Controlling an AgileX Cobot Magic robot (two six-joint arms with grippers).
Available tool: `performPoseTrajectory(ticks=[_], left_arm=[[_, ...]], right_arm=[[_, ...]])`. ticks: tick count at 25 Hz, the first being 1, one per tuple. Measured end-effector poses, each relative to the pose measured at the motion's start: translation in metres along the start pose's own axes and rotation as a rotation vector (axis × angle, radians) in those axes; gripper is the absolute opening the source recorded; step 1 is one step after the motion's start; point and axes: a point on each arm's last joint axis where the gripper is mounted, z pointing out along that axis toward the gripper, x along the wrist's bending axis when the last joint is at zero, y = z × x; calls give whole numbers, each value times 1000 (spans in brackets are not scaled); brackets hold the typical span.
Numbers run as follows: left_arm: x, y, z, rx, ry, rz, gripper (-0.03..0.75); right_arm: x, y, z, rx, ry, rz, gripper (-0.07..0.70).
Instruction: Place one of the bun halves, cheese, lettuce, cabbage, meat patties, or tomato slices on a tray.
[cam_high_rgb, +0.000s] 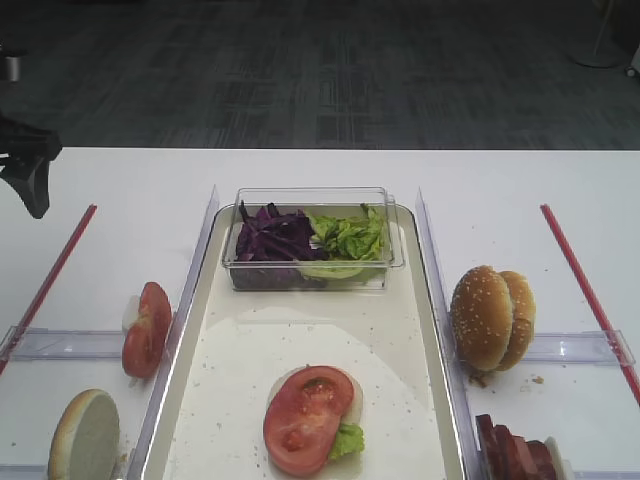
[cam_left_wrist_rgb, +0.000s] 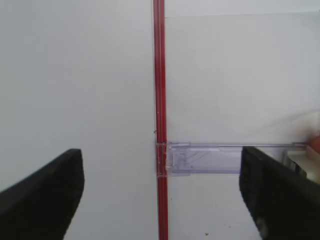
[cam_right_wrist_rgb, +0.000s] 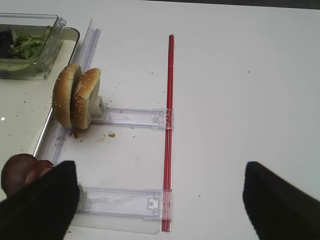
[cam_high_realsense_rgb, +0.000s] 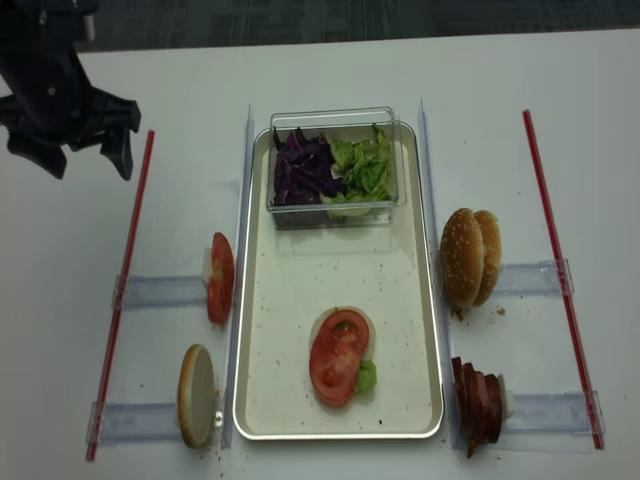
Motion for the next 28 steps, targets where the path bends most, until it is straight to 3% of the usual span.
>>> performPoseTrajectory(ticks=[6,11,20,28], left_arm=[[0,-1,-4,-8,-13,-14,581],[2,-18,-24,-46,3,-21,581],[5,-77,-34,-18,35,-33,581],[1,-152,-41,-33,1,-52,581]], right_arm=[[0,0,0,0,0,0,676],[0,0,0,0,0,0,676],[0,0,0,0,0,0,676],[0,0,0,0,0,0,676]])
